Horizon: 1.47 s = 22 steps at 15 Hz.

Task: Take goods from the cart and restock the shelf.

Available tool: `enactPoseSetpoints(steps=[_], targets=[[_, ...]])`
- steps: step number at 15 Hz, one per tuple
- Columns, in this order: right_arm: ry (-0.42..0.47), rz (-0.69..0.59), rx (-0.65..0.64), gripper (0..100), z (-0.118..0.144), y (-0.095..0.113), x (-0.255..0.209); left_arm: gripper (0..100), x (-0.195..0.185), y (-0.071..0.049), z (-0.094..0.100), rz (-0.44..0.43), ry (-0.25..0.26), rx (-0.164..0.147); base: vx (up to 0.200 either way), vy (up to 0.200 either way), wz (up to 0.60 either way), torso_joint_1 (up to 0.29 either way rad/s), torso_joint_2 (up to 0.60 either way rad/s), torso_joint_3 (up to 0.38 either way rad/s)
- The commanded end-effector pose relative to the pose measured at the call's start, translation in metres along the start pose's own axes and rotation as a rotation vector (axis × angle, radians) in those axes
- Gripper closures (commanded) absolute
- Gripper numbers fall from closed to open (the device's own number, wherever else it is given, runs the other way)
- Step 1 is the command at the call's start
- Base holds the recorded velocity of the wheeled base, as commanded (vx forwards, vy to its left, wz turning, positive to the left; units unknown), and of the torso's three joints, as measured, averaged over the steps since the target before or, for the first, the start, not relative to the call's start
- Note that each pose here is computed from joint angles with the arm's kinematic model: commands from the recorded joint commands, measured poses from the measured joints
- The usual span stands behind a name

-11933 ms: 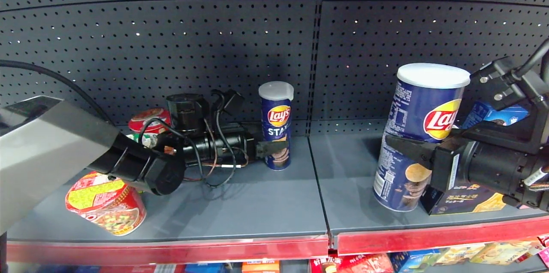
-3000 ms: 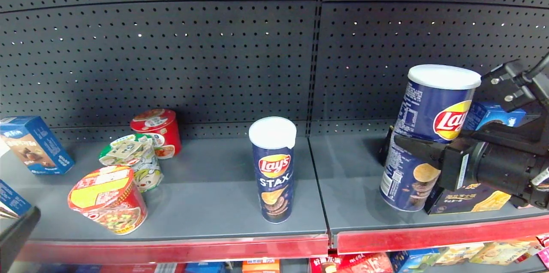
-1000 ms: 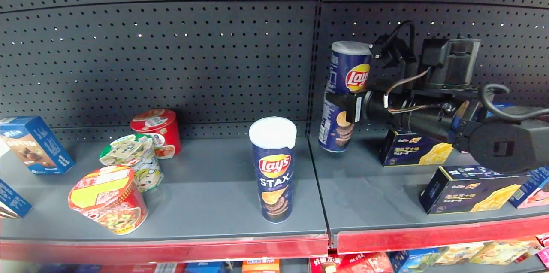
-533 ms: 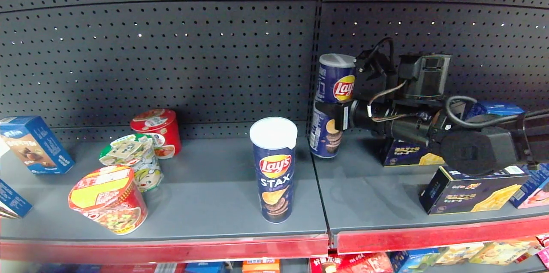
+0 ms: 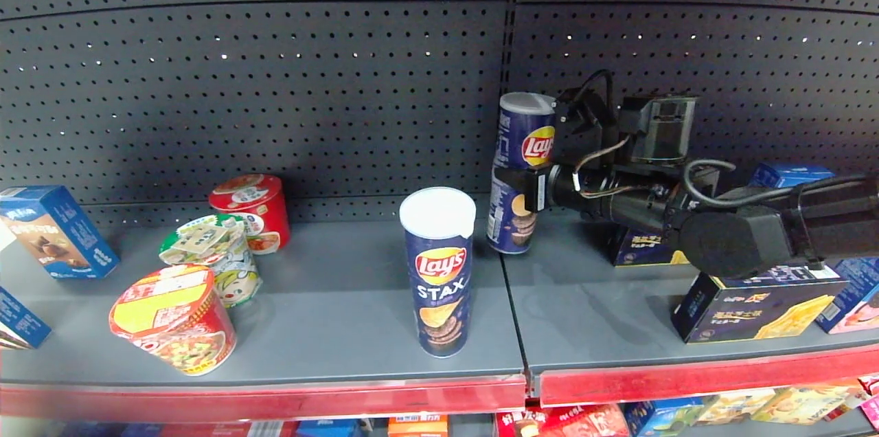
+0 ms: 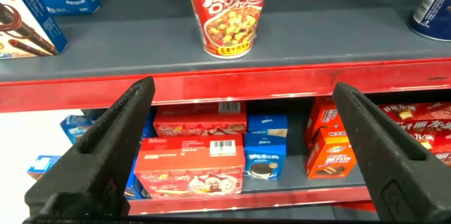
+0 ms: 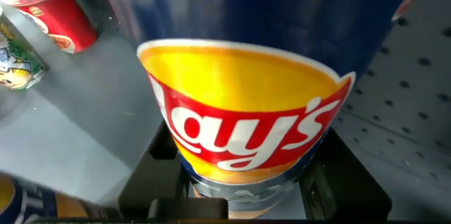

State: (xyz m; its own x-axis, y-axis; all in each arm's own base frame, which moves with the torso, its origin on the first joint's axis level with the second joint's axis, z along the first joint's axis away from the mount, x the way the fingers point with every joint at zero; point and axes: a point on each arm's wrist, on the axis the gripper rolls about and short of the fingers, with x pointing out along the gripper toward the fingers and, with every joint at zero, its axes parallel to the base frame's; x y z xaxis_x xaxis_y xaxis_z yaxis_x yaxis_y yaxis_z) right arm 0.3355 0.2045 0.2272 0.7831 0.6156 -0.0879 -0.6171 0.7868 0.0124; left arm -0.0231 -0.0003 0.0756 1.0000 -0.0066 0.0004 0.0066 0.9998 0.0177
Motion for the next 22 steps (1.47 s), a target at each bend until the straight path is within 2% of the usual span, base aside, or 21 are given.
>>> enactPoseSetpoints(steps=[1, 7, 22], targets=[[0.002, 0.006, -0.002, 100, -0.006, 0.000, 0.018, 0, 0.000, 0.000, 0.000, 0.000, 0.004, -0.001, 0.000, 0.000, 0.00, 0.000, 0.00, 0.000], [0.008, 0.037, -0.012, 100, -0.017, 0.014, 0.041, 0, 0.000, 0.000, 0.000, 0.000, 0.004, 0.001, 0.000, 0.000, 0.00, 0.000, 0.00, 0.000], [0.028, 0.028, -0.013, 100, -0.033, 0.012, 0.064, 0, 0.000, 0.000, 0.000, 0.000, 0.004, 0.001, 0.000, 0.000, 0.00, 0.000, 0.00, 0.000]])
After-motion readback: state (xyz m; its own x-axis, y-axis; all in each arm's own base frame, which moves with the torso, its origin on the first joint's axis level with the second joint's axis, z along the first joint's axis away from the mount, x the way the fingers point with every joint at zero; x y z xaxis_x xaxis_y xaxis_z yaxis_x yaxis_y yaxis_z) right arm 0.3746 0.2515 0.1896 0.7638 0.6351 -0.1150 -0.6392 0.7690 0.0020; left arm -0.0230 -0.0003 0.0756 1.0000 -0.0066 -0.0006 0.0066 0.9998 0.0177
